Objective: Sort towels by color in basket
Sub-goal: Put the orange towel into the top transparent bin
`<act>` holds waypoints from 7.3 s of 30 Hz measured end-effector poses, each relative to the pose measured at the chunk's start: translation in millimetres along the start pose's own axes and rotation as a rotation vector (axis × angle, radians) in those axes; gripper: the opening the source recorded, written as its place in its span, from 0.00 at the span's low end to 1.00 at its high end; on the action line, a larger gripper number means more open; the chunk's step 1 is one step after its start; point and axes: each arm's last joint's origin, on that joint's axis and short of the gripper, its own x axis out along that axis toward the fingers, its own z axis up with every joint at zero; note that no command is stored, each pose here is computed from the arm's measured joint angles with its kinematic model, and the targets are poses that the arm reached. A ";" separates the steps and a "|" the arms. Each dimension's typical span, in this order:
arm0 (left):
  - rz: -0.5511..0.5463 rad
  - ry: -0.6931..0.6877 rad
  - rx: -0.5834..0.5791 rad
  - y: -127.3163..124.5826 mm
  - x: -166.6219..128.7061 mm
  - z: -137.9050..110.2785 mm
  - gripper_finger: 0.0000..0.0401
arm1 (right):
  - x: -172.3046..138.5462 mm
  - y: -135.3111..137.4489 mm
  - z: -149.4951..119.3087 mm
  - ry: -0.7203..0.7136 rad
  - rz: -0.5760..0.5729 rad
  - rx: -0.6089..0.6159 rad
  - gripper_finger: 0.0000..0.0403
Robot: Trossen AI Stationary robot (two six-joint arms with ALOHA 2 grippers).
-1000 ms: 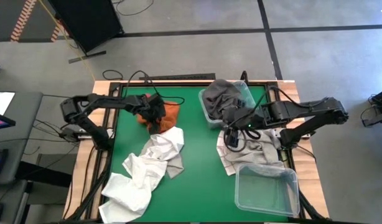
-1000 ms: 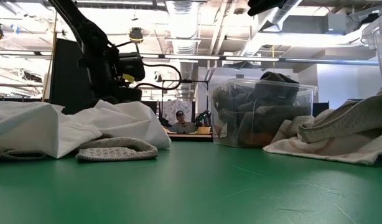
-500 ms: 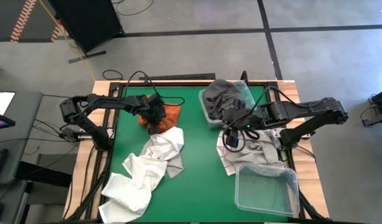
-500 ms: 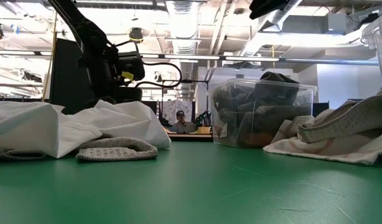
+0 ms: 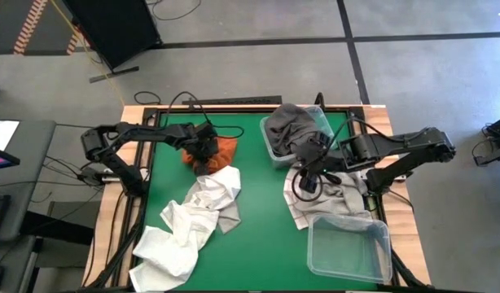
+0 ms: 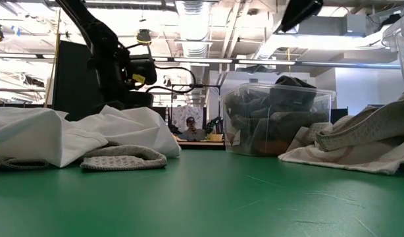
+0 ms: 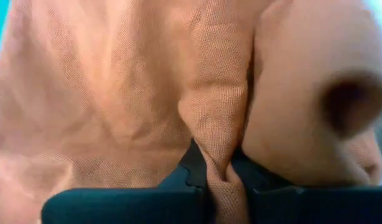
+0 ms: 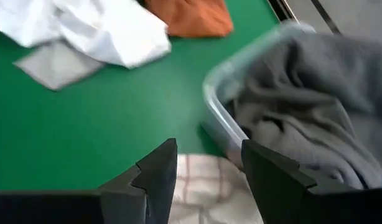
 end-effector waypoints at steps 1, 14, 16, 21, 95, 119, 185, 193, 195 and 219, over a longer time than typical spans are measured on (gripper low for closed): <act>0.004 -0.010 0.011 -0.6 -3.8 3.9 0.04 | -0.4 -0.4 -2.3 0.016 -0.017 0.010 0.54; 0.085 -0.353 0.183 -16.0 -102.6 60.5 0.03 | -9.3 11.7 -16.6 0.042 -0.077 0.112 0.54; 0.102 -0.412 0.208 -18.6 -119.7 67.7 0.03 | -11.2 15.4 -18.2 0.032 -0.076 0.128 0.54; 0.140 -0.531 0.273 -23.4 -155.0 84.7 0.03 | -8.6 25.5 -28.9 0.022 -0.087 0.163 0.54; 0.000 -0.833 0.193 34.9 -24.9 174.7 0.48 | 61.5 2.7 -16.3 -0.324 -0.423 0.074 0.54; -0.019 -0.795 0.254 8.7 -104.9 155.9 0.48 | 143.1 -113.8 -59.2 -0.093 -0.289 0.304 0.54; -0.098 -0.279 0.274 -116.8 -166.4 81.6 0.48 | 156.1 -114.4 21.6 -0.192 -0.217 0.201 0.26; -0.097 -0.278 0.275 -118.1 -166.5 81.4 0.48 | 137.8 -101.1 4.4 -0.029 -0.187 0.190 0.07; -0.084 -0.277 0.275 -117.7 -166.6 81.5 0.48 | 133.6 -101.0 -3.1 0.039 -0.190 0.209 0.07; -0.067 -0.244 0.259 -117.0 -165.7 78.7 0.48 | 225.1 -146.4 -44.4 0.351 -0.004 0.508 0.09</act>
